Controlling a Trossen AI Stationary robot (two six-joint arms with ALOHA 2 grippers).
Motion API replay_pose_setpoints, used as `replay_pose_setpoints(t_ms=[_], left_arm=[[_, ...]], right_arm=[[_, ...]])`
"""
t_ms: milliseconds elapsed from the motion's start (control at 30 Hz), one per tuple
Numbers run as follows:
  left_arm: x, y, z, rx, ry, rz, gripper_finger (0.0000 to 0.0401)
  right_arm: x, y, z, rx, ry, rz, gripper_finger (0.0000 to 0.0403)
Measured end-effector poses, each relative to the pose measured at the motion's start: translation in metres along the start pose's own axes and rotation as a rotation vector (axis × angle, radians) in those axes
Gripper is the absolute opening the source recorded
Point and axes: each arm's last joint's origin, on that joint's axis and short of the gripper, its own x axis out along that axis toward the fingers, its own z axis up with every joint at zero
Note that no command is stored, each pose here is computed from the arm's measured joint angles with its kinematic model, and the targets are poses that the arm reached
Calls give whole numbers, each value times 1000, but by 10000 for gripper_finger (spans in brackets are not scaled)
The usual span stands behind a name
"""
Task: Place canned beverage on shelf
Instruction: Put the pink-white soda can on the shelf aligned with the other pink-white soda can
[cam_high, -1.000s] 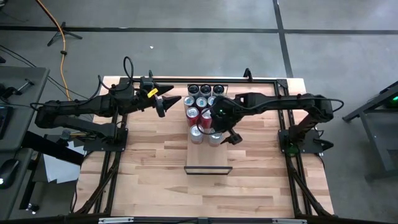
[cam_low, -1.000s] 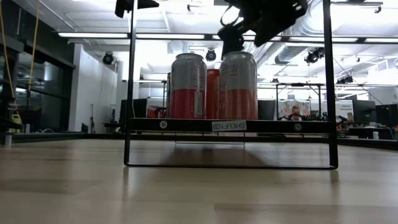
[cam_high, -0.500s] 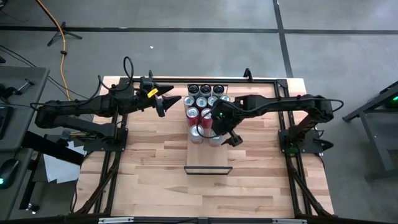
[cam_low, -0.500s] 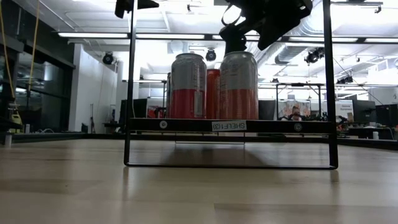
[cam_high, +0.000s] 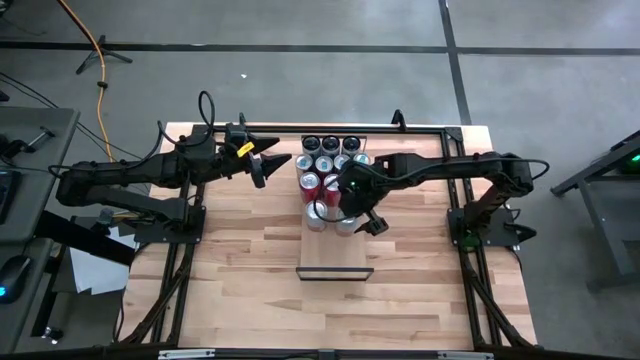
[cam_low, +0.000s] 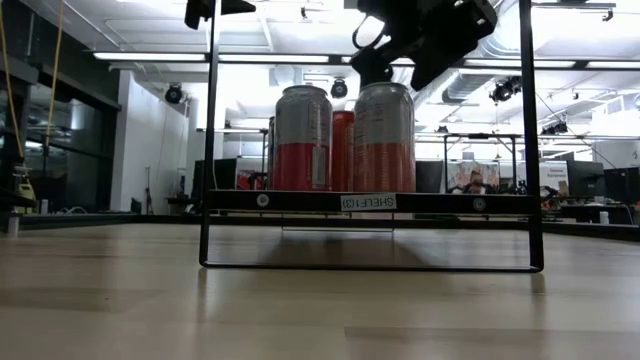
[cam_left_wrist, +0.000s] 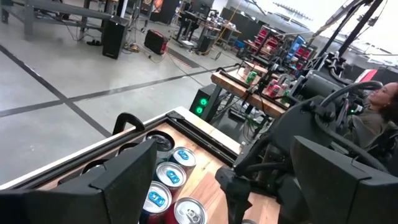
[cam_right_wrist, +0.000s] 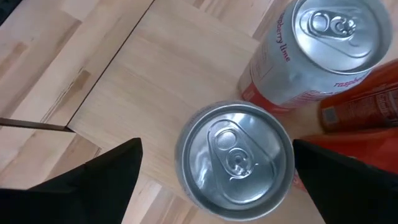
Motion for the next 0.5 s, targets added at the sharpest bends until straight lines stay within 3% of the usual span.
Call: replay_pose_setpoints(t_ms=[300,500], left_arm=[[0,0,0,0,1,1,326],[0,1,-1,5,12,6,326]], right_arm=[[8,-3,-1,6,17,9,391],[9,-5,1,45,20,-43,339]])
